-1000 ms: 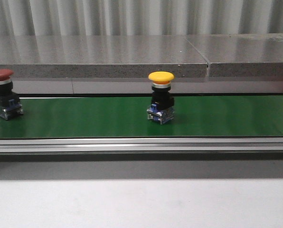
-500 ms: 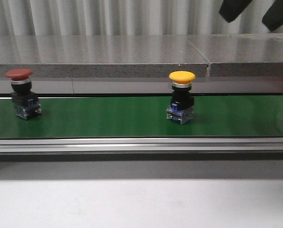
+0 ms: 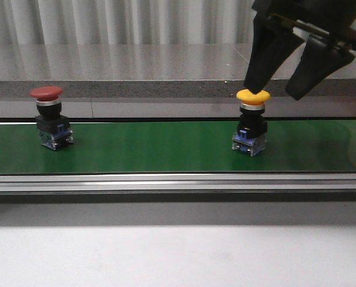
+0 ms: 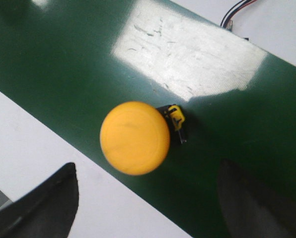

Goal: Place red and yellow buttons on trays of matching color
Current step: 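Lower the right gripper onto the yellow button on the conveyor and grasp, then carry the yellow button into the yellow tray and open the right gripper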

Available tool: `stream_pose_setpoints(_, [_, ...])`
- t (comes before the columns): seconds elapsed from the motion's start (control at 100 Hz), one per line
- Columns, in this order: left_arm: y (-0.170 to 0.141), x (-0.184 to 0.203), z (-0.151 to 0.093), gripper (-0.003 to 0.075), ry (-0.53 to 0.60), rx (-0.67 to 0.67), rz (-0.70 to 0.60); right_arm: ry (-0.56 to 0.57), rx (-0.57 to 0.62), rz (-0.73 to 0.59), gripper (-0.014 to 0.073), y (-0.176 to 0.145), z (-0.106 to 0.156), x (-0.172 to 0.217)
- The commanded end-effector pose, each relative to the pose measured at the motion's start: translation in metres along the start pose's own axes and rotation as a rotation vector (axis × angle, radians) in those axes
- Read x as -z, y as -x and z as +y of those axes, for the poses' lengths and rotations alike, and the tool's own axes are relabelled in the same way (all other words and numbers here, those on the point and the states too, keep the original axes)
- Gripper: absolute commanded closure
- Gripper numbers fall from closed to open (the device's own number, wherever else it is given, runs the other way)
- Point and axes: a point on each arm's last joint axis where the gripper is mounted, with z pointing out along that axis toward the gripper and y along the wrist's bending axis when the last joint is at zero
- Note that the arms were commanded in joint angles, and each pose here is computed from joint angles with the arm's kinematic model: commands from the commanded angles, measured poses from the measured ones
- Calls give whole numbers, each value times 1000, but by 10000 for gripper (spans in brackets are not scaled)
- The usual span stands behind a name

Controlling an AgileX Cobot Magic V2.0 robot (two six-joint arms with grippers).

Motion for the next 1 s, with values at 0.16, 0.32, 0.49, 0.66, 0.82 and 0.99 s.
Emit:
stream_pose_setpoints(0.16, [12, 3, 0, 741, 0, 11, -79, 2, 41, -77, 34, 14, -1, -2])
stream_pose_setpoints(0.32, [12, 3, 0, 741, 0, 11, -79, -10, 41, -100, 142, 17, -3, -4])
stream_pose_setpoints(0.49, [12, 3, 0, 741, 0, 11, -79, -9, 41, -98, 408, 16, -3, -4])
stream_pose_setpoints(0.66, [12, 3, 0, 741, 0, 11, -79, -13, 36, -120, 442, 17, -1, 3])
stream_pose_setpoints(0.82, [12, 3, 0, 741, 0, 11, -79, -34, -16, -192, 442, 16, 2, 28])
stream_pose_setpoints(0.99, [12, 3, 0, 741, 1, 11, -81, -103, -112, -255, 442, 8, -3, 61])
